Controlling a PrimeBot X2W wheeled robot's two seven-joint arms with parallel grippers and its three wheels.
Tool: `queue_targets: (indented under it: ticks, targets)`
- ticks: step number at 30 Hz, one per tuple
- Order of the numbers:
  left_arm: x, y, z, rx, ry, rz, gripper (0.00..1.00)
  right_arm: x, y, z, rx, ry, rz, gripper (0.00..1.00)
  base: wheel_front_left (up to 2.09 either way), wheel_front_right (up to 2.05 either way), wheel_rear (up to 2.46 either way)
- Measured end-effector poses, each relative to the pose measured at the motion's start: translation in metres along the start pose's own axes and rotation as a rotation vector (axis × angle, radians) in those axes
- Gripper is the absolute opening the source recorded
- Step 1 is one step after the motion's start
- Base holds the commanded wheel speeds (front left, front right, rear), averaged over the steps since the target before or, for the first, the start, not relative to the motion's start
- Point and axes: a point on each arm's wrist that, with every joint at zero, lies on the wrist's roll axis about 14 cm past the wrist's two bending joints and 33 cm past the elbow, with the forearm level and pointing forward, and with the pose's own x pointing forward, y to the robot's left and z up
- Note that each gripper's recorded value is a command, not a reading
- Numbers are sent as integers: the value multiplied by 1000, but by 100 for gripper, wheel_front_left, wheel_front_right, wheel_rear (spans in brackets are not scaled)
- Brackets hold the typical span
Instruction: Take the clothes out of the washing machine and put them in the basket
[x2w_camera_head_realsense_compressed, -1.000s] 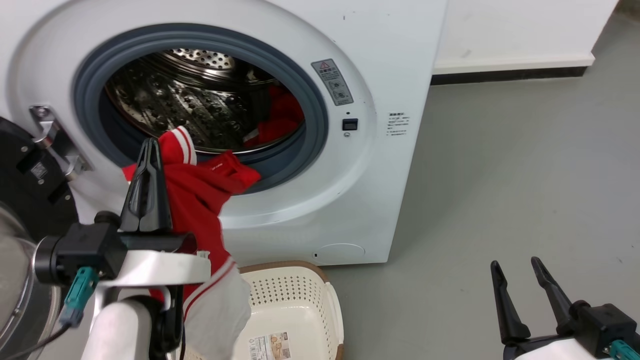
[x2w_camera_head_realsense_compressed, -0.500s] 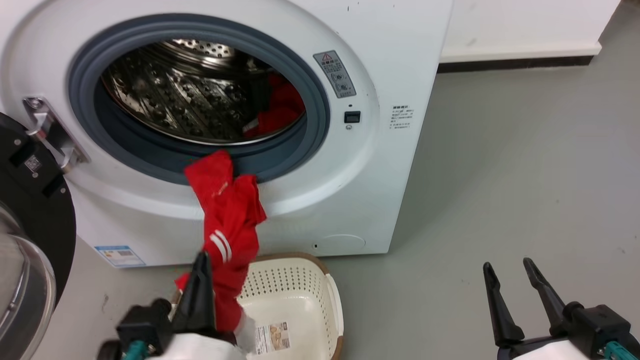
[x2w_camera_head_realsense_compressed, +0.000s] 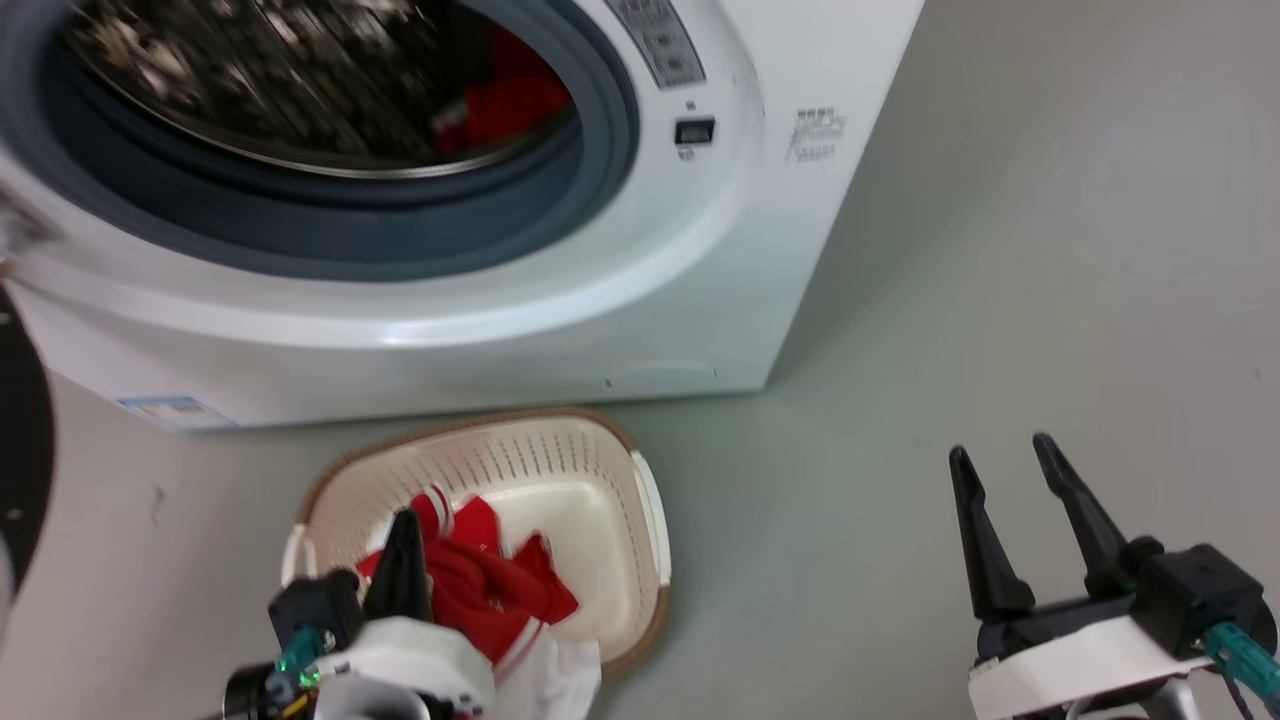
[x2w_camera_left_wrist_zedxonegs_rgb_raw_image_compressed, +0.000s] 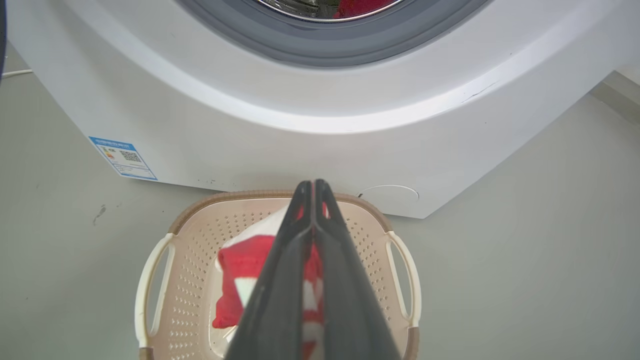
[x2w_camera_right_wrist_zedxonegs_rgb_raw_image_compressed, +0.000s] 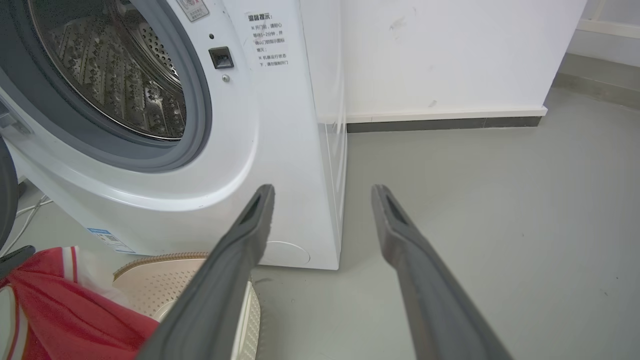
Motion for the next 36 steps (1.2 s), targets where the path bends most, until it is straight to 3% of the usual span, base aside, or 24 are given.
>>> queue_targets:
  ticks: [16,26,34,35,36]
  targets:
    - [100,30,-132,34,357,82,0,55,-18,-78,14,153,-20,100,0,0,0]
    - [94,53,-228,64,620,135,0,63,-30,-132,25,259,-42,100,0,0,0]
    - [85,51,-246,60,690,136,0,62,-36,-138,18,270,-58,100,0,0,0]
    - [85,51,-243,62,686,135,17,62,-36,-136,18,266,-57,100,0,0,0]
    - [86,50,-239,58,676,135,49,62,-35,-134,17,260,-56,100,0,0,0]
